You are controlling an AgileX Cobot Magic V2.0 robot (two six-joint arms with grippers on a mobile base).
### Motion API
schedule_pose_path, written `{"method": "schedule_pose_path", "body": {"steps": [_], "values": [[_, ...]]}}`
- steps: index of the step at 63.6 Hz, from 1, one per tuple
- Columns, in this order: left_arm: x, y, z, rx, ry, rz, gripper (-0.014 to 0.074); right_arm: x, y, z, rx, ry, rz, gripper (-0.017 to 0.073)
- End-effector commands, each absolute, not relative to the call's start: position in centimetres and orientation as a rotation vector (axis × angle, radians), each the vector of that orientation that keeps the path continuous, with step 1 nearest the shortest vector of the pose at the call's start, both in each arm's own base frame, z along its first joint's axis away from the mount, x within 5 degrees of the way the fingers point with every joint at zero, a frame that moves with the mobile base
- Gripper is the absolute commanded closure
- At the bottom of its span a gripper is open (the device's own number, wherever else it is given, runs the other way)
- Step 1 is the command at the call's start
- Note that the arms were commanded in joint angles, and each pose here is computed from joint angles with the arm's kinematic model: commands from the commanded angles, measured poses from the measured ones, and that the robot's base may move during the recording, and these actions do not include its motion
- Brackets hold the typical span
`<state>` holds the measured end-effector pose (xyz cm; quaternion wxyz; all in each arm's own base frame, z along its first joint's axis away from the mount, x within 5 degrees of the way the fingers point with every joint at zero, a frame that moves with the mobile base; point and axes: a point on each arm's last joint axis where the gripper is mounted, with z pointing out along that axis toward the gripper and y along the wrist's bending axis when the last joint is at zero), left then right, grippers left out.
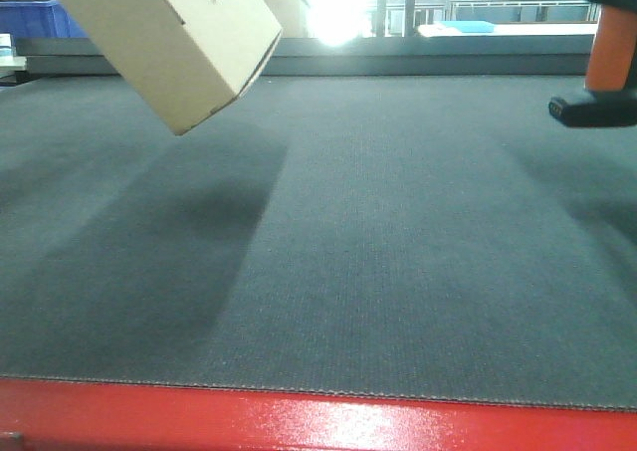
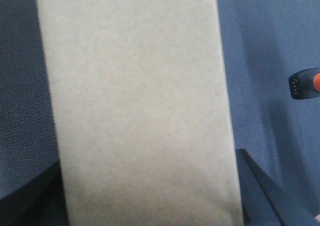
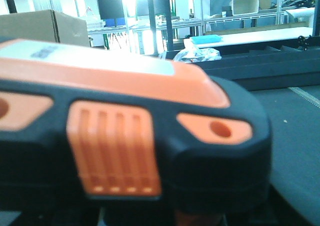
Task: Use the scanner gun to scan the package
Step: 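Lower the scanner gun back upright onto the table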
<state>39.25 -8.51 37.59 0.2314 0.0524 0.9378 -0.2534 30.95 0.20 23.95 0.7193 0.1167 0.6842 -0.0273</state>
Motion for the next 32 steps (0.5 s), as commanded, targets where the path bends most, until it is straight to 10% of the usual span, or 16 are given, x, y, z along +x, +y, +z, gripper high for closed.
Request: {"method": "schedule_pose_path", "body": {"steps": [1, 32], "values": [[38.9, -8.7, 38.5, 0.146, 2.546, -0.715, 0.0704, 31.2, 0.0, 24.2, 0.252, 1.437, -0.078, 0.0718], [38.9, -8.7, 38.5, 0.146, 2.547, -0.709, 0.0704, 32.4, 0.1, 21.0, 0.283, 1.499, -0.069, 0.0718]]}}
